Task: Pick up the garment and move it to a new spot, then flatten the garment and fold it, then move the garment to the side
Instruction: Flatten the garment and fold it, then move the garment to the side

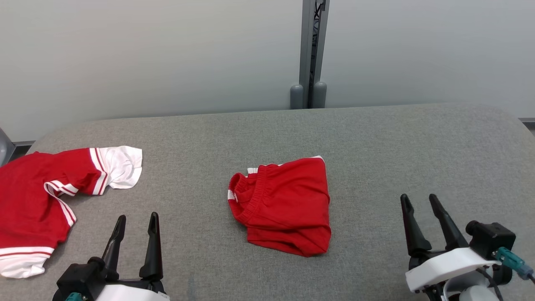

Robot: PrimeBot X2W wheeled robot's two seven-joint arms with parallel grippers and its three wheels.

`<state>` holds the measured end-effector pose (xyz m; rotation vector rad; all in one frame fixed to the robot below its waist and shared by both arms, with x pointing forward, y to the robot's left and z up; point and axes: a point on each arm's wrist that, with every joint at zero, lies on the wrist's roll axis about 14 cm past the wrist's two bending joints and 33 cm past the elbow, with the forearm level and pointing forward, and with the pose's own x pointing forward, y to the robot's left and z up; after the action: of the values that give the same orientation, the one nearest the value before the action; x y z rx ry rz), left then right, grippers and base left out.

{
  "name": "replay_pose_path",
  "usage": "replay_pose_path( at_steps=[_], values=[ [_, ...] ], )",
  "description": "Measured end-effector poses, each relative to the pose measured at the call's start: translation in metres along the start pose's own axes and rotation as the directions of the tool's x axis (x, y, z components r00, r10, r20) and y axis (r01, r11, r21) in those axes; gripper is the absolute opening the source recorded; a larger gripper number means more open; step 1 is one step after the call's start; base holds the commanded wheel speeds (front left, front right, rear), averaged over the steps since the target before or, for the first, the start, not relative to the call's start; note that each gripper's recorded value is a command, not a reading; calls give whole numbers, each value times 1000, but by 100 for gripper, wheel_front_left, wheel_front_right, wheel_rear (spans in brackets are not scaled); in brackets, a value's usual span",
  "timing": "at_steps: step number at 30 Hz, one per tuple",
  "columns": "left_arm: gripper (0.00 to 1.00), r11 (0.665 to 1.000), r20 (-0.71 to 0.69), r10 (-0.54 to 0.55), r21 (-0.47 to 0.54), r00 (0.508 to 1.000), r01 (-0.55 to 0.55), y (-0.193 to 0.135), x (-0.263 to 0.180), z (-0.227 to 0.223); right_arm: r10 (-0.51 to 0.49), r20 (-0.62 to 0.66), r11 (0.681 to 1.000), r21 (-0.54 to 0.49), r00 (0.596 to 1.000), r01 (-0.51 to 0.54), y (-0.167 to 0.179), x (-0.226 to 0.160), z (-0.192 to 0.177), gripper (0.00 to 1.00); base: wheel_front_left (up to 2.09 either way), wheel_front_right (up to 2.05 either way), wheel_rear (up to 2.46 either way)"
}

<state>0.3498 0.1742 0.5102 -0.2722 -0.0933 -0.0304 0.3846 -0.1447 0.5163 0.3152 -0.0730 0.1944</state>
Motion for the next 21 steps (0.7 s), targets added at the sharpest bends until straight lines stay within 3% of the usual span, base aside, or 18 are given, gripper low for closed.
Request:
replay_pose_path(
  at_steps=[11,21],
  values=[
    [100,1000,-1,-17,2,1000,17,-7,-3,-2,23,-14,1000,13,1000,-22,16,1,-9,100,0,0,0],
    [100,1000,8,11,-6,1000,-11,0,-13,0,102,-189,995,33,977,-98,42,36,-38,100,0,0,0]
  ],
)
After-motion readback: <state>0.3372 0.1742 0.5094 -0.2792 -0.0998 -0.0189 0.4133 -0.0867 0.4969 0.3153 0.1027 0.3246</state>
